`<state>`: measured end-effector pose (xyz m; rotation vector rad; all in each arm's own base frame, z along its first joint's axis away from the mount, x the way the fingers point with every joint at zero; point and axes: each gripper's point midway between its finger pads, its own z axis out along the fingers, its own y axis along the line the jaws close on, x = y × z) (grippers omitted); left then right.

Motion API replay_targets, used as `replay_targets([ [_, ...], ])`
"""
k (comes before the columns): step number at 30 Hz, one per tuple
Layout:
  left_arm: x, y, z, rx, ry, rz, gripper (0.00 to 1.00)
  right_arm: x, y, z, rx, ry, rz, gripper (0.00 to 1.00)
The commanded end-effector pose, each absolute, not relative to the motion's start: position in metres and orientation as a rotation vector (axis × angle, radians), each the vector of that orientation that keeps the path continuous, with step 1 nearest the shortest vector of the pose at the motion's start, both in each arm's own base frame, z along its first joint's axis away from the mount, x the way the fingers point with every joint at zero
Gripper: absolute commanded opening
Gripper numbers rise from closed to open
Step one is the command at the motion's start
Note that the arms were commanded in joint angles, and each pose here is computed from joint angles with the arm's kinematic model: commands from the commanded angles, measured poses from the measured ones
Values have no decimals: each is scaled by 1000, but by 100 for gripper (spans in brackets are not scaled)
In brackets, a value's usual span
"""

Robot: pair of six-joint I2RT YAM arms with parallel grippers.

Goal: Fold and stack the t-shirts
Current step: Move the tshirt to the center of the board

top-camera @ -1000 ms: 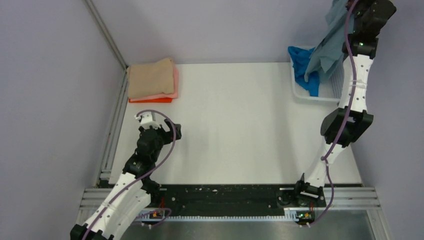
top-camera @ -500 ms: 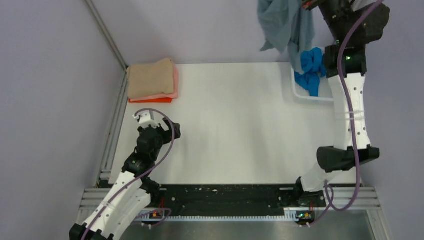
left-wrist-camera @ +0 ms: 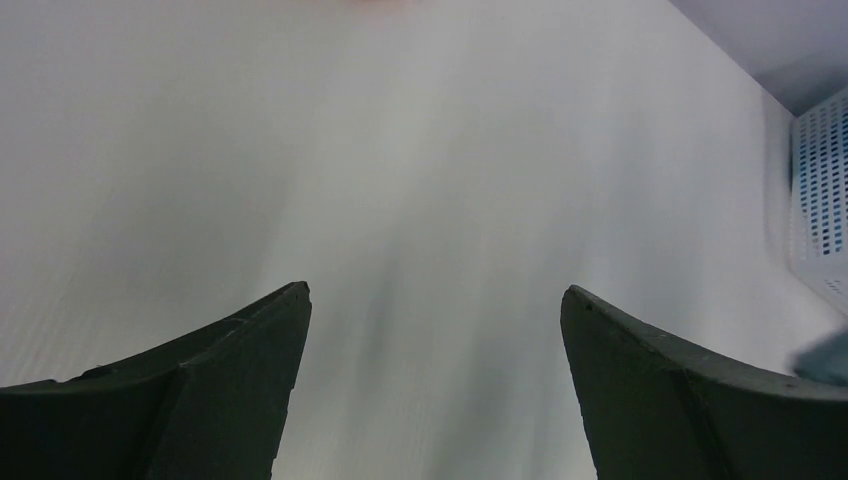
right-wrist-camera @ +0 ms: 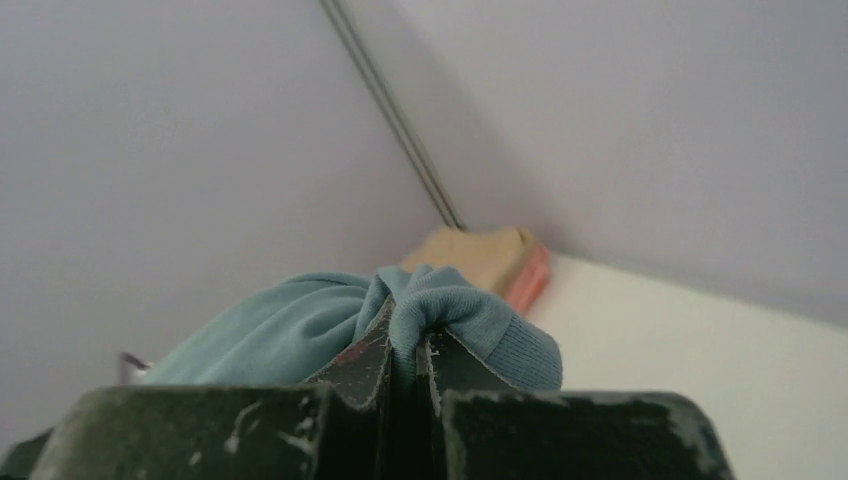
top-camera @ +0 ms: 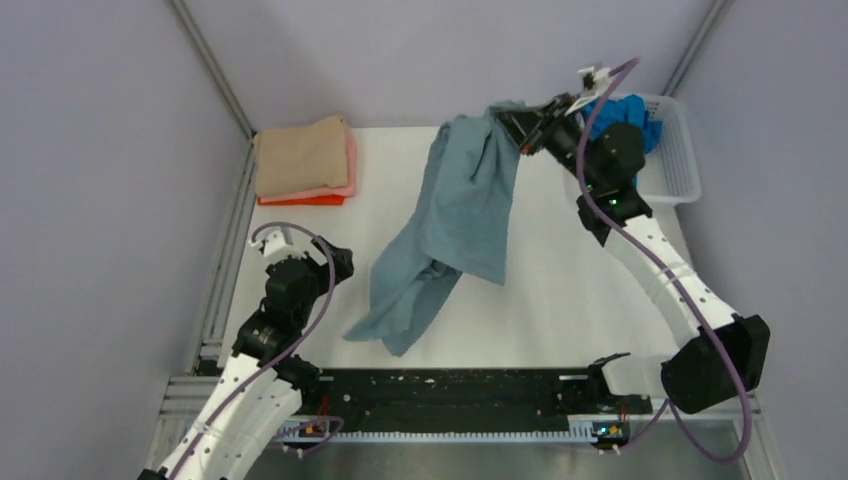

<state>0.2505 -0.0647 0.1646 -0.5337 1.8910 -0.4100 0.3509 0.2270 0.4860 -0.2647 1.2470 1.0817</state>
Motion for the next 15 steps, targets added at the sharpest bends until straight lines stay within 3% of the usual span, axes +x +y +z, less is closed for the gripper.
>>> replay_targets([
  [1, 243, -52, 165, -663, 1896, -371, 99, 401, 186, 378, -55, 1443, 756, 0],
  [3, 241, -49, 157, -697, 1916, -349, 99, 423, 157, 295, 74, 1641, 593, 11],
  [6, 242, -54, 149, -696, 1958, -353, 99, 434, 112, 203, 251, 1853, 441, 59],
  [9, 247, -72, 144, -623, 2023, -415, 99, 432, 87, 176, 303, 1925, 327, 90],
  [15, 234, -133, 114, -432, 2278, -689, 99, 395, 69, 174, 327, 1977, 237, 95],
])
